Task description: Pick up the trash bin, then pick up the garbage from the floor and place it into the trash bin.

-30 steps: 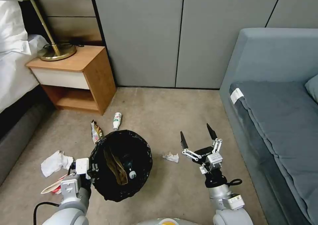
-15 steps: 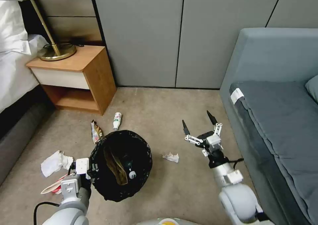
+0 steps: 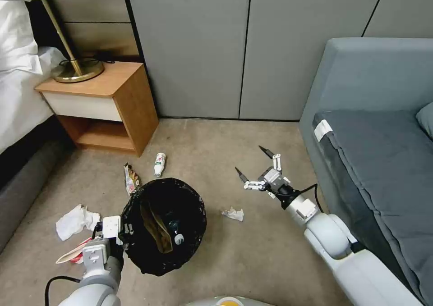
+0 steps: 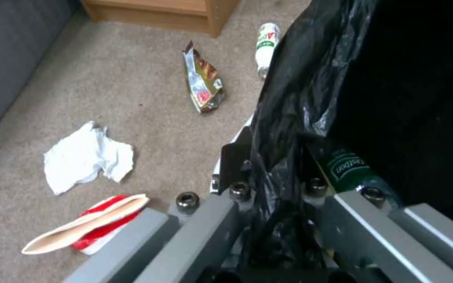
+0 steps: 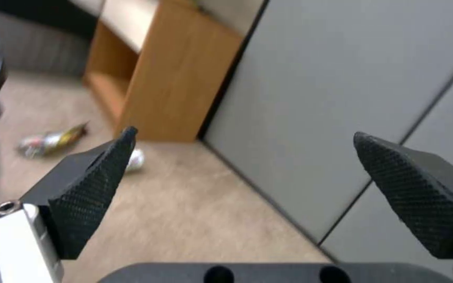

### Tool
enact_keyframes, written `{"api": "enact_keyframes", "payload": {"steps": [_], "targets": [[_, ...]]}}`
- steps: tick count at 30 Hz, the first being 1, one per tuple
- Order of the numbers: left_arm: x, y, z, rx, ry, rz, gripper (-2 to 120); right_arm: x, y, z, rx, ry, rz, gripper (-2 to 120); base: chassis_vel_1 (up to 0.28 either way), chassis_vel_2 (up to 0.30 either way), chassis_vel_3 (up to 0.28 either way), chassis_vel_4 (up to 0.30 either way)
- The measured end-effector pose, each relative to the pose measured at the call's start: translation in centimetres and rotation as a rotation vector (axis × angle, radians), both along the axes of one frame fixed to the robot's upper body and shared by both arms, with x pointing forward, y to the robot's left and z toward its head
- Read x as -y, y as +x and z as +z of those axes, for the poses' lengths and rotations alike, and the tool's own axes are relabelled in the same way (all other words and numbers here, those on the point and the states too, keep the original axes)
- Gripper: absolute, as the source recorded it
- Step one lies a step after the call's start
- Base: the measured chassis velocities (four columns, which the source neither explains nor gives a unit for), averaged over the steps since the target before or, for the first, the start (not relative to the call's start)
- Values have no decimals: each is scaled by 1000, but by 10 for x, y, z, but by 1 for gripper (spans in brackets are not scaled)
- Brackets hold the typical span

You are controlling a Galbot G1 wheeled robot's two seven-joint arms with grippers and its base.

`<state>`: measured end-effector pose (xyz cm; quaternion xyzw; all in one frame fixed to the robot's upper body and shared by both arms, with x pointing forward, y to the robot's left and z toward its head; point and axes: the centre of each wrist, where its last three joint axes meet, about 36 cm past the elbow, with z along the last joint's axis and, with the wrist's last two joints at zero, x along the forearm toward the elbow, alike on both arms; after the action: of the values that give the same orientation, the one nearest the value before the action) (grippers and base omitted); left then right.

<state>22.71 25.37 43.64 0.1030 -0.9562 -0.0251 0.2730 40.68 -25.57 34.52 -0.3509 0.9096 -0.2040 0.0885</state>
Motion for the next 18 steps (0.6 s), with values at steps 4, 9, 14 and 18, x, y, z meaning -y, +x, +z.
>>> {"api": "enact_keyframes", "payload": {"steps": [4,9,14,18], "targets": [[0,0,0,-1,1,0,1,11,7,-17,-35,-56,40,100,0,0,0,0],[1,0,-1,-3,-1,-3,1,22,12,-34,-69,-102,86,100,0,0,0,0],[2,1,-1,-5,0,-7,1,38,18,-61,-125,-174,171,100,0,0,0,0],[2,1,-1,-6,1,-8,1,40,18,-77,-146,-201,203,100,0,0,0,0]]}}
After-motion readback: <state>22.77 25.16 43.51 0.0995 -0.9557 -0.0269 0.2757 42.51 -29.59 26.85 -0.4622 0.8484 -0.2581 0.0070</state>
